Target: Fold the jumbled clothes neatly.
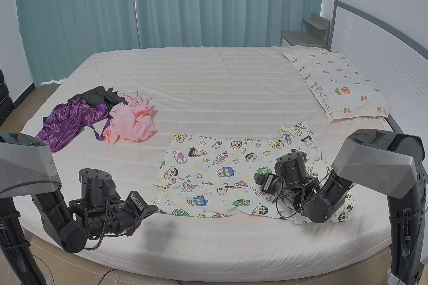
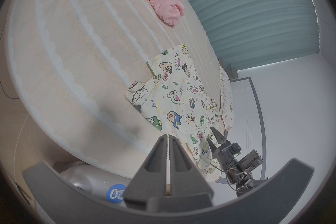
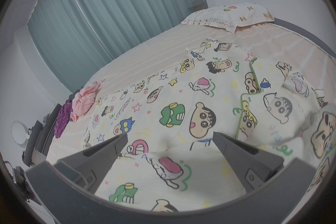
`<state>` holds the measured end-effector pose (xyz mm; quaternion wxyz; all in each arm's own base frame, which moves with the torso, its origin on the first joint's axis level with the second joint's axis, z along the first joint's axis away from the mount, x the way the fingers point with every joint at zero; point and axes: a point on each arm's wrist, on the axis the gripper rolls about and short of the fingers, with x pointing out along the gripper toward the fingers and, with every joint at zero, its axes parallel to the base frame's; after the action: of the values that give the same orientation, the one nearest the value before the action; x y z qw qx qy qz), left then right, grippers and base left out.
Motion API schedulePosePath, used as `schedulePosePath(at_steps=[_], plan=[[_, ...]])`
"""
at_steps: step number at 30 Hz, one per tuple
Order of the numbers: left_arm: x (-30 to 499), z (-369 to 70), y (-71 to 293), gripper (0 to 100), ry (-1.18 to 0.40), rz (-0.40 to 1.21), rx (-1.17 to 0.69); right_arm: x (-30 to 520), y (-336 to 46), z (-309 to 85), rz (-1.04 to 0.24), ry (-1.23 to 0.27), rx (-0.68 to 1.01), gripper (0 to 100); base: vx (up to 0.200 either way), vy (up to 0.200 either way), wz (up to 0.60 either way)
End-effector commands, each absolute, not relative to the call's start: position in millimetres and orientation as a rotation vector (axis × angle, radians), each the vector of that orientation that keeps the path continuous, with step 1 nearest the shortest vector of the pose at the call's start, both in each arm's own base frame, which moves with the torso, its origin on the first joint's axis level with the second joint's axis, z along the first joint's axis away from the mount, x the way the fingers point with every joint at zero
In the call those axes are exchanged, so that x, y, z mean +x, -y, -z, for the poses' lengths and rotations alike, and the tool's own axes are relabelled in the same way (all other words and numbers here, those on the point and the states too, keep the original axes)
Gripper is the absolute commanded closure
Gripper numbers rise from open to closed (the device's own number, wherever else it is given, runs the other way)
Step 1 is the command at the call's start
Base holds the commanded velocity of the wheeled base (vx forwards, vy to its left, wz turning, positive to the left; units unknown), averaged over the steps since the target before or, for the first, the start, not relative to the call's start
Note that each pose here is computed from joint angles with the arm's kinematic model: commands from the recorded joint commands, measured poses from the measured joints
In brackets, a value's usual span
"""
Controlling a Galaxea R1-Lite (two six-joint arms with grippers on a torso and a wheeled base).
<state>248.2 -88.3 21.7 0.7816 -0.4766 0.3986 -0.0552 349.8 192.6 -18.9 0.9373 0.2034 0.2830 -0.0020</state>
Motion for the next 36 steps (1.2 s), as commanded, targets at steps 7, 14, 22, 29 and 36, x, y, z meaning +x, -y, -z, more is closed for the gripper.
schedulePosePath(at_steps=[7, 14, 22, 29, 36], plan=[[248.1, -21.2, 88.2, 100, -0.863, 0.117, -1.029, 353.9, -191.5, 9.7, -0.002, -0.552, 0.425, 0, 0.0, 0.0, 0.0], [250.3, -25.8, 89.1, 100, -0.832, 0.154, -1.024, 310.1, -151.9, -54.8, -0.068, -0.537, 0.529, 0, 0.0, 0.0, 0.0], [256.2, -30.9, 90.3, 100, -0.75, 0.247, -0.888, 247.8, -72.3, -97.0, -0.105, -0.539, 0.632, 0, 0.0, 0.0, 0.0], [271.1, -26.1, 95.2, 100, -0.764, 0.244, -0.876, 220.8, -51.8, -81.7, -0.114, -0.642, 0.659, 0, 0.0, 0.0, 0.0], [315.8, -15.0, 85.6, 100, -0.881, 0.286, -0.654, 207.1, -36.7, -70.5, -0.176, -0.74, 0.718, 0, 0.0, 0.0, 0.0]])
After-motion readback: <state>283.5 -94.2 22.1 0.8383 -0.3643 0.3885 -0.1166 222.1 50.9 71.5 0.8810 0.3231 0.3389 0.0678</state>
